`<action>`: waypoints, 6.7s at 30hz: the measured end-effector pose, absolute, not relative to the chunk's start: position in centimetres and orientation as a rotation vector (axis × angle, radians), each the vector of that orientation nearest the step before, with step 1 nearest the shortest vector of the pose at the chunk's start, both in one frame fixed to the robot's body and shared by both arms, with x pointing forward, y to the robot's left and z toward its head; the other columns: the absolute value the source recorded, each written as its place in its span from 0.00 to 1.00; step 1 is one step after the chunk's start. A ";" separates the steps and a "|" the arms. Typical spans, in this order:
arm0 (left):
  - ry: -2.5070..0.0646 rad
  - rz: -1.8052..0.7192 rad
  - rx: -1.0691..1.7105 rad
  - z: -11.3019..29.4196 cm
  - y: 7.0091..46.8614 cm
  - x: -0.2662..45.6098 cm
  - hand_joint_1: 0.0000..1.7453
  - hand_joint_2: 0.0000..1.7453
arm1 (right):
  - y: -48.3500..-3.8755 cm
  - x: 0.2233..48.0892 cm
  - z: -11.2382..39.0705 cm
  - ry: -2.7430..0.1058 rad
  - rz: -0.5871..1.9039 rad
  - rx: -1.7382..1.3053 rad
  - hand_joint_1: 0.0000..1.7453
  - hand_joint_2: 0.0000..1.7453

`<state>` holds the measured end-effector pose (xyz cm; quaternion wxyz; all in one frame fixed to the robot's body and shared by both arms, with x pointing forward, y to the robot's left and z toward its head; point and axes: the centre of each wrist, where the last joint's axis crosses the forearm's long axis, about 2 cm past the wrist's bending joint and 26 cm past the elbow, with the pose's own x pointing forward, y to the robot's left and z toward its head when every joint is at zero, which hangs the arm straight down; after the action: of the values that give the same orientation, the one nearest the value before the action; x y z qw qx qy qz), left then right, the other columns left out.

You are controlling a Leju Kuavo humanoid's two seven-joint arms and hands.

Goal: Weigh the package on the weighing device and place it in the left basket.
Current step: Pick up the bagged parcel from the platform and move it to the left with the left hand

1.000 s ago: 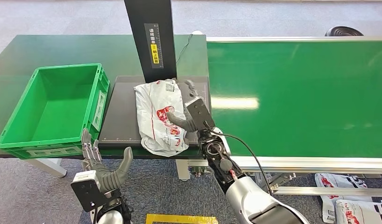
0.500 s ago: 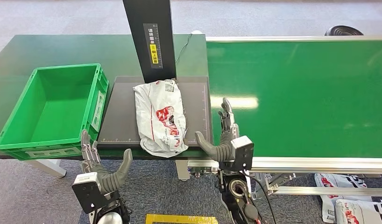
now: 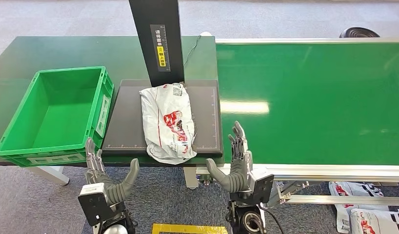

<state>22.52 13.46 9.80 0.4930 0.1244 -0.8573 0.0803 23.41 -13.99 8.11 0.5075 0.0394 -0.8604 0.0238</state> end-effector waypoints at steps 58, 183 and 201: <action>-1.974 -1.050 0.450 20.4 22.9 43.5 0.00 1.00 | -13.4 20.8 7.6 -2.044 0.089 0.168 0.00 1.00; -1.510 -1.148 0.508 14.0 20.7 43.0 1.00 1.00 | -13.5 22.3 6.9 -1.963 0.145 0.115 0.00 1.00; -1.609 -0.974 0.623 19.8 24.0 46.6 1.00 1.00 | -13.4 22.3 6.8 -1.958 0.114 0.111 0.00 1.00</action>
<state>46.57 23.96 19.84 0.5483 0.2630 -0.6791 -0.4111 22.26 -13.40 6.83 0.5551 0.0469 -0.8291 0.0483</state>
